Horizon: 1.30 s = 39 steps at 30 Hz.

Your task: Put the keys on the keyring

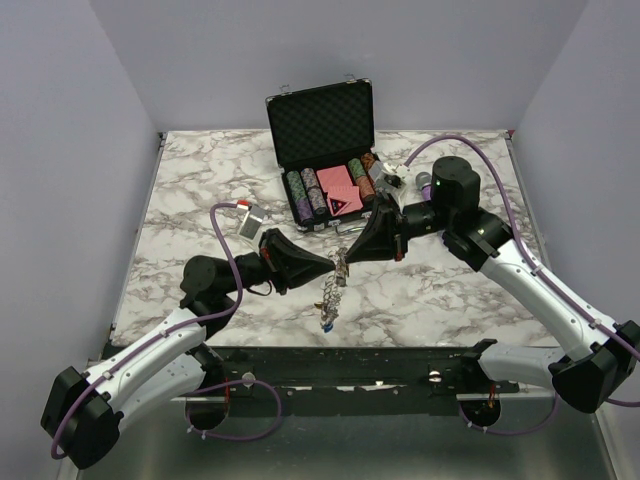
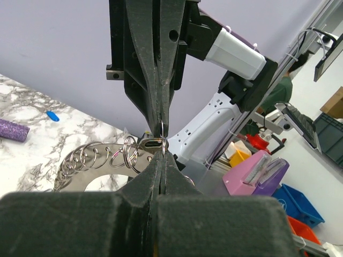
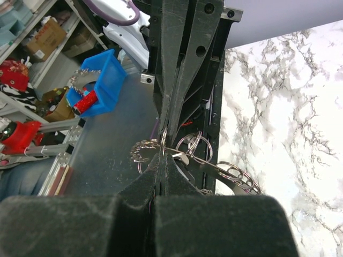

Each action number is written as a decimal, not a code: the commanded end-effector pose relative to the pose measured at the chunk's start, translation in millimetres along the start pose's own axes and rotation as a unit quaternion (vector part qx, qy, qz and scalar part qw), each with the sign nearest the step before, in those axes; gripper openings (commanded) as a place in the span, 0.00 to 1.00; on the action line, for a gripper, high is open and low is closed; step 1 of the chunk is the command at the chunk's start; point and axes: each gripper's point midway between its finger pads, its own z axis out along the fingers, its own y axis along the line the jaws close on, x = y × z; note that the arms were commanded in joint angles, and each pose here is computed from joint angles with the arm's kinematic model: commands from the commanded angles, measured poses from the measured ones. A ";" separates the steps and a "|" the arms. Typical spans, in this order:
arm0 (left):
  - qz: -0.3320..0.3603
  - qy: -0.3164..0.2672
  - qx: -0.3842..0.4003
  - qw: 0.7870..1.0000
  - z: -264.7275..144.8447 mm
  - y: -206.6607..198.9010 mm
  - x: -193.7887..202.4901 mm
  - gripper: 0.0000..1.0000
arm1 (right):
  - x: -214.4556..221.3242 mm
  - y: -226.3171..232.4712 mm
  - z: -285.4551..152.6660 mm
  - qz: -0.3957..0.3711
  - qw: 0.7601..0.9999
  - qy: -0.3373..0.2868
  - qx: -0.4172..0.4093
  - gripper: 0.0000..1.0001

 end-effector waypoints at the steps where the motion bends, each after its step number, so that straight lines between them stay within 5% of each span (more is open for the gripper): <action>1: 0.020 -0.022 0.015 0.999 1.2 -9.2 -13.2 0.00 | 1.6 6.7 -0.1 -0.003 1.000 -0.001 -0.016 0.00; 5: 0.039 -0.017 0.029 0.999 -1.8 -14.3 -9.6 0.00 | 1.8 7.8 -0.8 -0.007 1.000 0.000 -0.016 0.00; 11: 0.209 0.018 0.051 0.976 -18.8 -14.0 11.0 0.00 | 9.4 18.7 -11.9 -0.086 0.995 0.043 -0.018 0.00; 24: 0.461 0.057 0.061 0.883 -21.0 7.6 13.5 0.00 | 37.9 6.9 -28.1 -0.218 0.966 0.136 -0.018 0.00; 29: 0.490 0.080 0.048 0.867 -17.3 22.3 13.9 0.00 | 39.4 -6.7 -30.2 -0.277 0.949 0.153 -0.008 0.00; 39: 0.479 0.080 0.053 0.873 -19.4 26.9 24.1 0.00 | 41.5 -37.3 -25.2 -0.342 0.924 0.168 0.024 0.00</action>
